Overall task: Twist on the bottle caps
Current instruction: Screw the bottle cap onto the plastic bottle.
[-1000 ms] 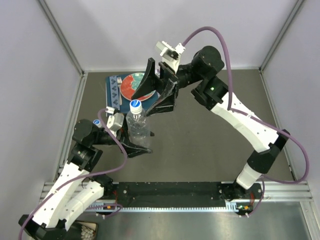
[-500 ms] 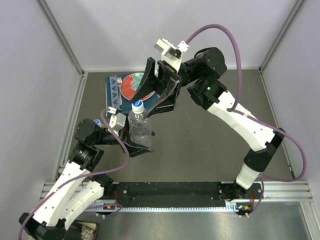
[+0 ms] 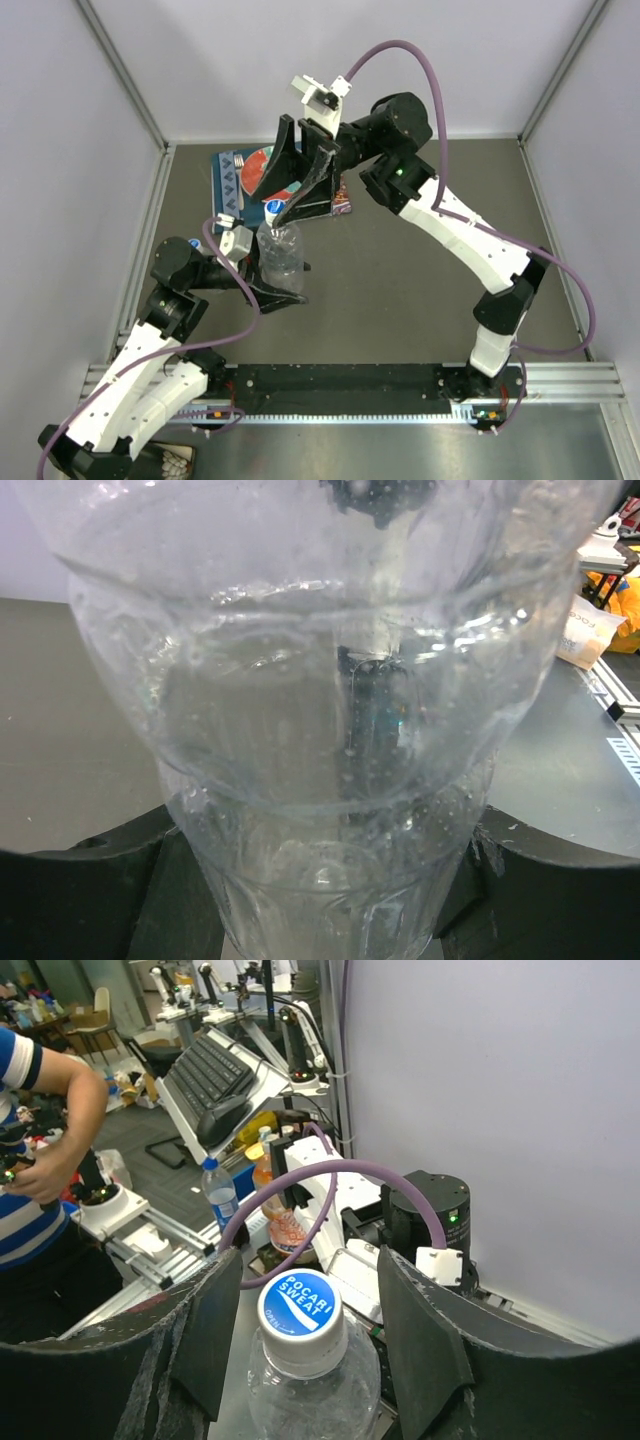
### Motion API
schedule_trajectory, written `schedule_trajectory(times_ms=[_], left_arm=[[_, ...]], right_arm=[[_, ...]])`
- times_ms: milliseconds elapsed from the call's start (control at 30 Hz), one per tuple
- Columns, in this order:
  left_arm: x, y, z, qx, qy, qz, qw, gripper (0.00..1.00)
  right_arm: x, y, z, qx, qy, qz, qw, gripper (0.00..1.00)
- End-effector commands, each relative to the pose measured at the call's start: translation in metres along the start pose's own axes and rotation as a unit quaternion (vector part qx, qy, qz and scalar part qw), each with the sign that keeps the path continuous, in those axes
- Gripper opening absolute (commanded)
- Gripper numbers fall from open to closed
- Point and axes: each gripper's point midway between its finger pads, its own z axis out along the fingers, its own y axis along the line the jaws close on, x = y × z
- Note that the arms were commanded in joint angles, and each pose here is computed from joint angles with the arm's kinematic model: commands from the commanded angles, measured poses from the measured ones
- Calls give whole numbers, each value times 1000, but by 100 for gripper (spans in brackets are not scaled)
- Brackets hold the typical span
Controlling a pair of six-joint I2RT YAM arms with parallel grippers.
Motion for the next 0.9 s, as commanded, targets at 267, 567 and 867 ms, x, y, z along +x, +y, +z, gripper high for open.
schedule_trajectory(times_ms=[267, 567, 867], left_arm=[[-19, 3, -1, -25, -24, 48, 998, 0], [-32, 18, -3, -71, -37, 61, 995, 0], [-25, 40, -10, -134, -21, 76, 988, 0]], right_arm=[[-3, 14, 3, -18, 1, -16, 1000, 39], [9, 0, 1, 25, 3, 2, 1000, 24], [13, -11, -7, 79, 5, 4, 997, 0]])
